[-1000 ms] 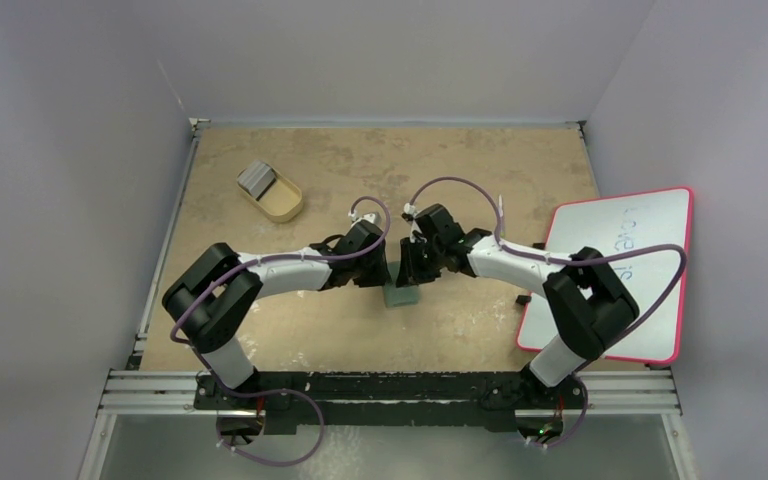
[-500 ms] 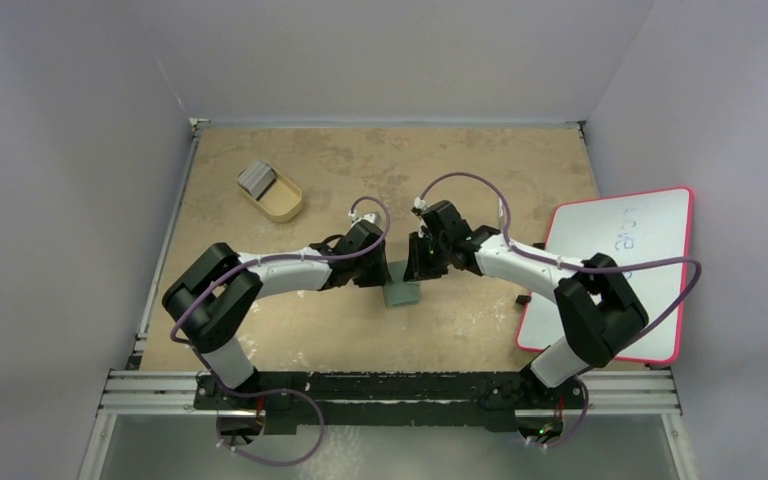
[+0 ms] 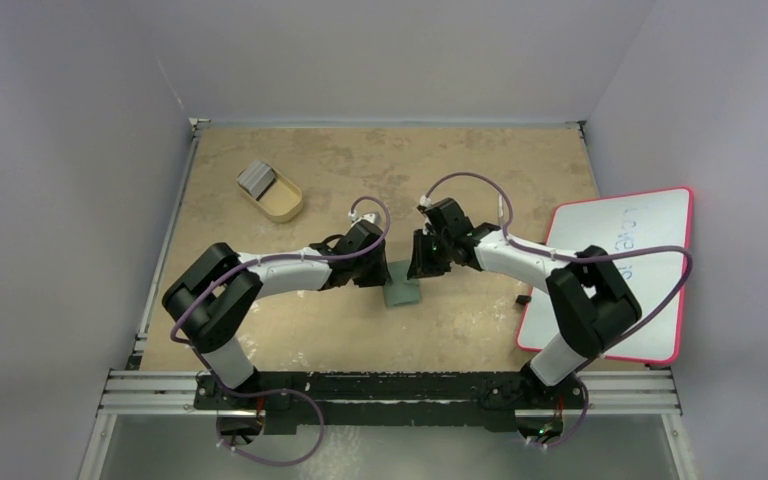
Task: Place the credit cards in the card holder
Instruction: Close the card holder at the center of the board.
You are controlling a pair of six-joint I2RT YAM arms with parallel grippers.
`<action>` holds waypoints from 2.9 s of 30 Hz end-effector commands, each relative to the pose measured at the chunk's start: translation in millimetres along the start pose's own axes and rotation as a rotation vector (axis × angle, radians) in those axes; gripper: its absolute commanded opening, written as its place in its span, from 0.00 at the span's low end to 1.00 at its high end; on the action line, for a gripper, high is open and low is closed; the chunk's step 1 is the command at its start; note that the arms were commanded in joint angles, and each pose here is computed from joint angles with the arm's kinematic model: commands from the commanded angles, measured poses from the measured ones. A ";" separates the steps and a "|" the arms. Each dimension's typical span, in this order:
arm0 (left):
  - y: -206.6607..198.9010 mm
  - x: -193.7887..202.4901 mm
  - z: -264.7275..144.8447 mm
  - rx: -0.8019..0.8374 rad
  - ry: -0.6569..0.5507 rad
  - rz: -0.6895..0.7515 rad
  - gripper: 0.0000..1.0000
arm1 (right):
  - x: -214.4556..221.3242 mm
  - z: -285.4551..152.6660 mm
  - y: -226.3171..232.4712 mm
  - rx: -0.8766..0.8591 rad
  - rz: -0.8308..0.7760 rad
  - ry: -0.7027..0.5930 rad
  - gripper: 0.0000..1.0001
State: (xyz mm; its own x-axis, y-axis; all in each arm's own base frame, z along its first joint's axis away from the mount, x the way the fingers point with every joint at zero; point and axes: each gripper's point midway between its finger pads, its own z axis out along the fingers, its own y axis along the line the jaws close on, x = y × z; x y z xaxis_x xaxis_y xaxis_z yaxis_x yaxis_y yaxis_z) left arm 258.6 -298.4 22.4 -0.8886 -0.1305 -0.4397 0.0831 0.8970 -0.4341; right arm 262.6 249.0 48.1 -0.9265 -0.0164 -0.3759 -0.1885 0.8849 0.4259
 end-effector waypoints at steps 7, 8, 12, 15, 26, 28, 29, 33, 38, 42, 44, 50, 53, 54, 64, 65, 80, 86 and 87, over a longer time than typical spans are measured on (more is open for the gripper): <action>2.7 6.3 2.6 0.003 0.014 -0.009 0.22 | -17.2 6.8 12.7 -0.047 -0.032 -0.036 0.21; 2.8 6.4 2.9 0.003 0.014 -0.010 0.22 | -17.9 7.5 12.2 -0.045 -0.033 -0.039 0.20; 2.6 6.4 3.0 0.004 0.014 -0.011 0.21 | -19.7 9.0 13.6 -0.052 -0.032 -0.048 0.20; 2.6 6.2 3.3 0.004 0.013 -0.011 0.21 | -17.5 10.3 12.6 -0.052 -0.032 -0.042 0.19; 2.5 6.2 3.0 0.005 0.014 -0.014 0.21 | -7.7 13.8 12.7 -0.047 -0.038 -0.009 0.17; 2.8 6.4 3.1 0.004 0.014 -0.013 0.21 | -7.3 13.1 11.8 -0.039 -0.037 -0.012 0.17; 3.3 6.9 3.1 0.002 0.014 -0.013 0.21 | -6.5 12.7 11.1 -0.035 -0.037 -0.011 0.18; 3.8 7.7 3.4 0.001 0.017 -0.013 0.21 | -8.8 8.0 10.3 -0.025 -0.030 -0.023 0.20; 3.7 6.6 1.9 0.001 0.012 -0.012 0.21 | -8.1 -3.7 13.4 -0.030 -0.022 -0.024 0.22; 4.2 6.8 1.4 0.000 0.012 -0.011 0.21 | -6.5 -6.2 12.2 -0.023 -0.025 -0.019 0.22; 4.5 7.3 1.5 -0.001 0.014 -0.012 0.21 | -3.2 -5.4 9.8 -0.020 -0.029 -0.012 0.22; 3.5 6.6 0.8 0.002 0.012 -0.013 0.21 | 0.8 0.5 6.9 -0.027 -0.015 -0.020 0.22; 3.4 7.6 1.5 0.005 0.013 -0.015 0.21 | 2.7 4.2 7.1 -0.035 -0.006 -0.016 0.21; 2.6 7.5 2.1 0.010 0.015 -0.016 0.21 | 2.3 4.8 7.7 -0.038 -0.004 -0.019 0.21; -10.1 4.5 3.8 0.057 0.014 -0.012 0.19 | -2.6 10.2 8.0 -0.035 -0.005 -0.032 0.17; -9.8 5.0 3.9 0.057 0.016 -0.012 0.19 | -2.7 10.5 8.5 -0.036 -0.004 -0.031 0.17; -39.0 -29.5 -34.6 0.131 -0.077 -0.039 0.23 | -1.6 -18.2 10.3 -0.014 0.016 -0.056 0.21; -43.9 -43.9 -39.6 0.157 -0.117 -0.043 0.23 | -2.0 -16.9 7.7 -0.012 0.054 -0.088 0.21; -42.6 -42.4 -36.8 0.153 -0.110 -0.035 0.23 | -0.6 -16.6 6.3 -0.009 0.061 -0.086 0.21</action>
State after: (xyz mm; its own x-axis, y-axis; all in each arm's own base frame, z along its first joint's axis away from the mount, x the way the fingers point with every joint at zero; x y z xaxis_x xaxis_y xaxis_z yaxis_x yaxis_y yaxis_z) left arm 260.3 -305.5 66.6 -0.8661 -0.1830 -0.4652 0.1026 0.8457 -0.5236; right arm 259.5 249.8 68.1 -0.9047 0.0404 -0.4240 -0.1751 0.8723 0.4565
